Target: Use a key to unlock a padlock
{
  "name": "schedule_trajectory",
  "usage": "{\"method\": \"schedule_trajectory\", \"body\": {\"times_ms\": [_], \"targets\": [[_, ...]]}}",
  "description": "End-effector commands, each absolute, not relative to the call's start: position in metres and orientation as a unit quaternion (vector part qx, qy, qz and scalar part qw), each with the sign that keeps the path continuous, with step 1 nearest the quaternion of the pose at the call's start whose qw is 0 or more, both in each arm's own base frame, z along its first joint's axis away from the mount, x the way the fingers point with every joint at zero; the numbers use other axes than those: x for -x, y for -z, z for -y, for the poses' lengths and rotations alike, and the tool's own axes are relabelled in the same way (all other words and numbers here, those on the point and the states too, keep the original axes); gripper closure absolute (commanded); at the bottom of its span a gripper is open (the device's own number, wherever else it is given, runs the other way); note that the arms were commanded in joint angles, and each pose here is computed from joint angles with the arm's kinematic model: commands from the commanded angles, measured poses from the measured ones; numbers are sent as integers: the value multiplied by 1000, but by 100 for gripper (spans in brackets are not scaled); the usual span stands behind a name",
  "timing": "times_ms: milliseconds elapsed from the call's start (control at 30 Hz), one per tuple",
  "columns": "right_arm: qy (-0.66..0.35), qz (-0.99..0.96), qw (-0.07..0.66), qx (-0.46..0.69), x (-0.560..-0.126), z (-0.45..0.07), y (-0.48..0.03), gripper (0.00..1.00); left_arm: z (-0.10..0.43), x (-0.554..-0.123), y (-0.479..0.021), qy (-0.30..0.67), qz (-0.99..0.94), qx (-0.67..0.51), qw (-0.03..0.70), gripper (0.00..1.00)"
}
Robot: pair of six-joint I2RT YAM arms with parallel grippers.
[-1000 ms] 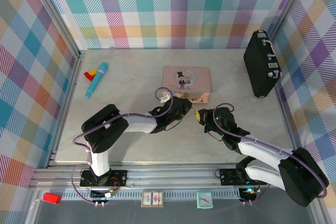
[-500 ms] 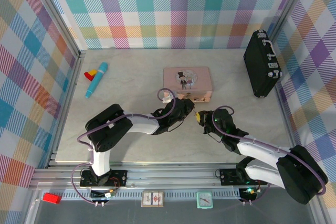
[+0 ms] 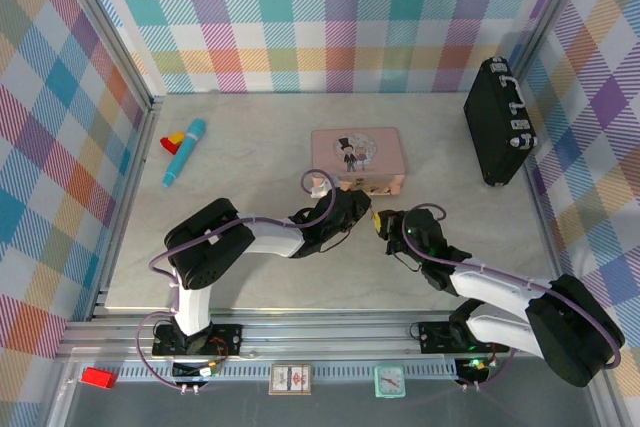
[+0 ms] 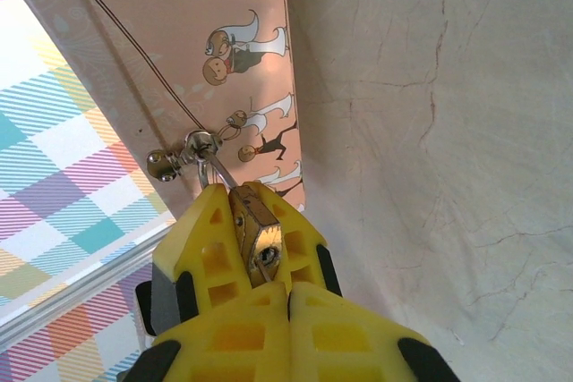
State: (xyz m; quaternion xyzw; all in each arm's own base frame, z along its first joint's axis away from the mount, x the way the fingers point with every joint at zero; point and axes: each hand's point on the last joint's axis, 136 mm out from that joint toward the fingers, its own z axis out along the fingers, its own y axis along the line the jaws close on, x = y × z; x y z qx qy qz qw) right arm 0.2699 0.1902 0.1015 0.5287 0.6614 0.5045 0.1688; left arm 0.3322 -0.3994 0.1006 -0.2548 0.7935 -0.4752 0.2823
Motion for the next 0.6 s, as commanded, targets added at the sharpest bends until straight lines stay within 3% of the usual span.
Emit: {"method": "schedule_trajectory", "body": {"times_ms": [0, 567], "targets": [[-504, -653, 176, -537, -270, -187, -100, 100, 424, -336, -161, 553, -736, 232, 313, 100], [-503, -646, 182, -545, -269, -187, -97, 100, 427, -334, -162, 558, -734, 230, 310, 100]]}}
